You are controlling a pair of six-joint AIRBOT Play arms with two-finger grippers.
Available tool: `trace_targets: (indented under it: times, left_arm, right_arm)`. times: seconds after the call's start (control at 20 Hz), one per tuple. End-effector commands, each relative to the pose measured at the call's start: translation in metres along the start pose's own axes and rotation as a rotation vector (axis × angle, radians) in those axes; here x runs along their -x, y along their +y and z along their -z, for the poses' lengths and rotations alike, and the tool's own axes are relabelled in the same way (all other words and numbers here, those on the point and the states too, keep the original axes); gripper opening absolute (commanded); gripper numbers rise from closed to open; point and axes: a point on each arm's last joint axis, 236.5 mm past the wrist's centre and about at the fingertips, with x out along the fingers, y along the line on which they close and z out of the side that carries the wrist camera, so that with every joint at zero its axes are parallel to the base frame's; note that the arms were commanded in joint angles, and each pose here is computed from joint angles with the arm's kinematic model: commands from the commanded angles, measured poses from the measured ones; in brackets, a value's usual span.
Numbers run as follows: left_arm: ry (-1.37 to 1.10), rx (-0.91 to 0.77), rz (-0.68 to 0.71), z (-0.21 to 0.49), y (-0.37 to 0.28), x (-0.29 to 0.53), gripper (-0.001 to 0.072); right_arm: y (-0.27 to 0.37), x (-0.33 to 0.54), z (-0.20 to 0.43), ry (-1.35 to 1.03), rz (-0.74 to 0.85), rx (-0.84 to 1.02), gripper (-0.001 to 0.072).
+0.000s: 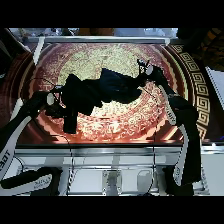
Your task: Fold the clothes and pants, and hang the long-sleeved shirts on hangers.
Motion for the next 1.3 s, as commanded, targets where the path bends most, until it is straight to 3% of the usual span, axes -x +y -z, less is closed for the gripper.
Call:
trace_targets:
  times: [0.0, 0.35, 0.65, 1.05, 1.25]
  left_arm:
    - [-0.013, -0.015, 0.001, -0.002, 0.000, 0.003, 0.0352]
    - [-0.205, -0.030, 0.013, -0.019, 0.000, 0.066, 0.0352]
    - [-0.388, -0.027, 0.023, -0.021, 0.002, 0.130, 0.0352]
    - [-0.448, -0.026, 0.027, -0.019, 0.003, 0.152, 0.0352]
    - [-0.437, -0.015, 0.063, -0.019, -0.006, 0.148, 0.0352]
  right_arm:
    - [0.020, 0.041, -0.027, -0.081, -0.028, 0.048, 0.0016]
    - [0.022, 0.258, -0.044, -0.246, 0.327, 0.375, 0.0015]
    - [0.008, 0.336, 0.058, -0.125, 0.441, 0.388, 0.0015]
    - [-0.107, 0.351, 0.244, -0.073, 0.589, 0.092, 0.0016]
    - [-0.145, 0.341, 0.308, -0.018, 0.631, -0.071, 0.0016]
